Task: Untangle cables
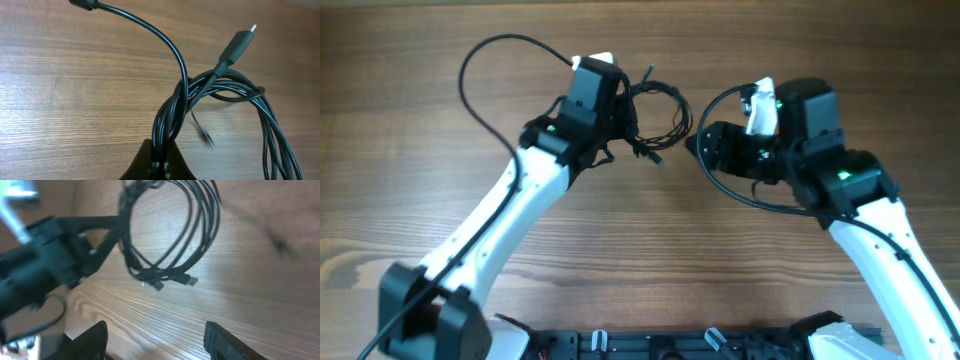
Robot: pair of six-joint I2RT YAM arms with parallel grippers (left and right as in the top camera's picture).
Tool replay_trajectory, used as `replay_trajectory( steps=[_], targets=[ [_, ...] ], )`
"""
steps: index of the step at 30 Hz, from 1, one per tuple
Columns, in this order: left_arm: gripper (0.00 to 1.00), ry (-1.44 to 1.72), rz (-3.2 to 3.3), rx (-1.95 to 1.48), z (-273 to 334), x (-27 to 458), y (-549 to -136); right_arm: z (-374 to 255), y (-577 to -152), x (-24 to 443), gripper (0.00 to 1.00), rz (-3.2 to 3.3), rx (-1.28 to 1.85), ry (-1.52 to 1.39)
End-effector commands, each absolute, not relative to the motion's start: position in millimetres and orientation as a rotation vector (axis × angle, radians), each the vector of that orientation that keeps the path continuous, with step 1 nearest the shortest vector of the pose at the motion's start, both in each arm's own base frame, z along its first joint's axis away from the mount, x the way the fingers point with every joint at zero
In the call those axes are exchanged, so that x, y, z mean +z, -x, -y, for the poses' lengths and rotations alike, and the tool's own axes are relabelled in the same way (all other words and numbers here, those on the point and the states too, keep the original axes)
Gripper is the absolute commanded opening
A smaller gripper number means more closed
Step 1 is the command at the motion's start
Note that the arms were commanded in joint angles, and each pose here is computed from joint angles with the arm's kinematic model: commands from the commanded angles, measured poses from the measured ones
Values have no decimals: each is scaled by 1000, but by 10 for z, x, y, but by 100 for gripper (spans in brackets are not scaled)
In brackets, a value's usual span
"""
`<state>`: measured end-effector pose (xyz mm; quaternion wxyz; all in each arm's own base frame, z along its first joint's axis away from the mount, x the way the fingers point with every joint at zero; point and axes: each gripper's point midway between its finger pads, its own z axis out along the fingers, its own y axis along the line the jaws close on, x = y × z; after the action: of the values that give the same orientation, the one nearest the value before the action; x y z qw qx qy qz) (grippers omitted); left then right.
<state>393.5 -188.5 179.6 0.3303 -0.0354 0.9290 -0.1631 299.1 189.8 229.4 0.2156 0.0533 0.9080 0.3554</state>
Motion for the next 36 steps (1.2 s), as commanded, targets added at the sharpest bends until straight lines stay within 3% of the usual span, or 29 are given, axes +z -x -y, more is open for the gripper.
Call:
replay_trajectory(
  steps=[1,10,16,22,28,36],
  targets=[
    [4,99,-2412,-468,1898,1911,-3923,-1956,-3111,2252,63,-2522,992,-419],
    [4,150,-2415,-486,1897,1906,-3922,-2396,-3206,1918,63,-2614,1110,-535],
    [4,149,-2416,-491,1902,1906,-3919,-2477,-3308,1429,53,-2715,1041,-644],
    [4,130,-2432,-546,1961,1905,-3884,-2502,-3473,1206,34,-2707,999,-658],
    [4,112,-2427,-827,1955,2124,-3826,-2398,-3485,1029,5,-2738,901,-663],
    [4,13,-2259,-1382,1717,2747,-3719,-2367,-3426,939,4,-2785,851,-572]
  ],
)
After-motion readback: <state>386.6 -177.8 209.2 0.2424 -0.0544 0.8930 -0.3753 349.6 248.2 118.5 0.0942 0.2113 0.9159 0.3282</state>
